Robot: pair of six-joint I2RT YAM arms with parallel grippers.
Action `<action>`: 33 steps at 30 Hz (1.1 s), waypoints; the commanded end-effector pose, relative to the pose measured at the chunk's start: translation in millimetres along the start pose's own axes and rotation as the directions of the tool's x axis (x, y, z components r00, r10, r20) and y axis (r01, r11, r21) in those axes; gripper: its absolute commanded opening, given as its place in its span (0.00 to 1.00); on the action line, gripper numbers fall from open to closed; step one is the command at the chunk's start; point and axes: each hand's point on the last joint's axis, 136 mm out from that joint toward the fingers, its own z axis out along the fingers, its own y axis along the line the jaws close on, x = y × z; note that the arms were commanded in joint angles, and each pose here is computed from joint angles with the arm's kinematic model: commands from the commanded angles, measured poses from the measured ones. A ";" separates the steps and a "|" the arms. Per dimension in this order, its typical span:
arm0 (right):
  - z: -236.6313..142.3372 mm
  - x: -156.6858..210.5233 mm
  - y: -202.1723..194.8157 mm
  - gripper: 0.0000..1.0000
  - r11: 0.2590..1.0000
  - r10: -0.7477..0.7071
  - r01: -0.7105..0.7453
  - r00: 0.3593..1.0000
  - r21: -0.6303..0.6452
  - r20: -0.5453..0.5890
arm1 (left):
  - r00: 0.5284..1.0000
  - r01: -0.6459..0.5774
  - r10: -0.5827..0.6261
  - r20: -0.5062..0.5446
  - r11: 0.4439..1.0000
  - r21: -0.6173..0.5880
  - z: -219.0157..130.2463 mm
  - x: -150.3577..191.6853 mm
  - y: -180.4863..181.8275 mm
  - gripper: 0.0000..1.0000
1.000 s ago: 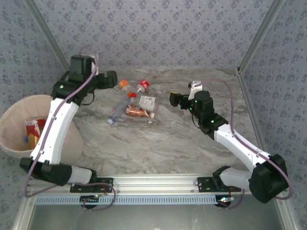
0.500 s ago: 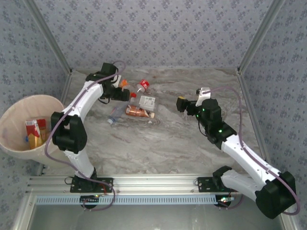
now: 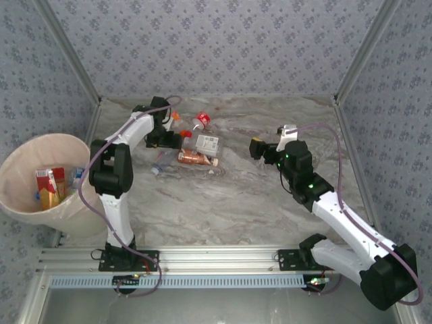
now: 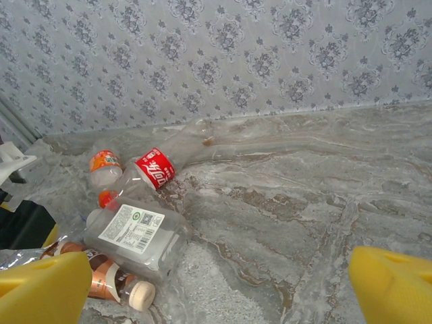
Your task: Put the plastic bottles in the bin
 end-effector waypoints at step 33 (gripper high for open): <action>1.0 4.0 -9.0 1.00 0.999 0.017 -0.017 1.000 0.032 -0.006 | 0.996 0.087 -0.089 -0.026 0.993 -0.077 57.2 4.3 19.4 0.69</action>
